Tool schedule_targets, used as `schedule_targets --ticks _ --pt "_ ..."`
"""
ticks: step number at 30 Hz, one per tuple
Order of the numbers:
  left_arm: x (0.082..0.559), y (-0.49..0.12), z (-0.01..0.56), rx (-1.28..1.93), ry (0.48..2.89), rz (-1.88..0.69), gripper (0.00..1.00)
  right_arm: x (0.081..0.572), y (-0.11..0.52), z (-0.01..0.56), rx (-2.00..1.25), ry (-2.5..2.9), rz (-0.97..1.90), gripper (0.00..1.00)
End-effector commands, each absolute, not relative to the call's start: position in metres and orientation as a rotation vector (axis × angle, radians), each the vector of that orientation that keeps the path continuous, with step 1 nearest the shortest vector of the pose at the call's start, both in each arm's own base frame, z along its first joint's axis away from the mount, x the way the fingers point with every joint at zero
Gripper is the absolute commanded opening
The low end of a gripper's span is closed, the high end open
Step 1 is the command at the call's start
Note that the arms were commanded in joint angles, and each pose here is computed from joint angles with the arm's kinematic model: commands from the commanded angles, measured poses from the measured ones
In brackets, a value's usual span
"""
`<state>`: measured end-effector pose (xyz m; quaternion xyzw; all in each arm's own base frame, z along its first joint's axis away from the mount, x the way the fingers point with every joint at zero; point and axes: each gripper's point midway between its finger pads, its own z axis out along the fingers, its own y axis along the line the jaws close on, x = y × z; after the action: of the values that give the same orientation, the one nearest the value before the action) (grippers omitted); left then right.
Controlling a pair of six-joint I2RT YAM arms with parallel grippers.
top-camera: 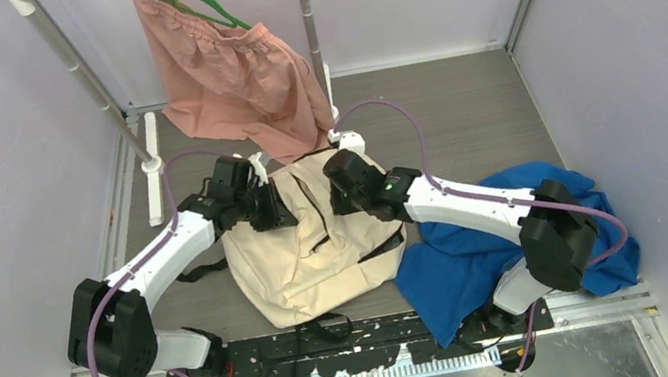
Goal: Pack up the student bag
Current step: Adjust the student bag at the center of the board.
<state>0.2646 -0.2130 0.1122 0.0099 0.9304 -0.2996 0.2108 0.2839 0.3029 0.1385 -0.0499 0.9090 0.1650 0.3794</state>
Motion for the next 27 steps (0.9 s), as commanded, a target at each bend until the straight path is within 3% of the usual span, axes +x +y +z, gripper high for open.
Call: schedule_targets --ticks 1,3,6,10,13,16,27 --pt "0.262 -0.169 0.086 -0.024 2.664 -0.557 0.00 0.293 0.258 0.150 0.018 2.306 0.395 0.01" --pt "0.263 -0.171 0.085 -0.022 2.666 -0.569 0.00 0.290 0.261 0.150 0.002 2.324 0.421 0.03" --pt "0.264 -0.179 0.088 -0.012 2.664 -0.630 0.00 0.281 0.275 0.158 -0.044 2.339 0.521 0.32" --pt "0.267 -0.191 0.099 -0.006 2.644 -0.716 0.00 0.274 0.290 0.182 -0.069 2.279 0.641 0.49" --pt "0.268 -0.198 0.110 0.009 2.617 -0.769 0.00 0.266 0.301 0.193 -0.118 2.263 0.671 0.56" --pt "0.270 -0.205 0.119 0.013 2.592 -0.818 0.00 0.258 0.313 0.186 -0.189 2.294 0.594 0.57" --pt "0.273 -0.216 0.124 0.020 2.585 -0.859 0.00 0.272 0.308 0.128 -0.239 2.408 0.081 0.43"
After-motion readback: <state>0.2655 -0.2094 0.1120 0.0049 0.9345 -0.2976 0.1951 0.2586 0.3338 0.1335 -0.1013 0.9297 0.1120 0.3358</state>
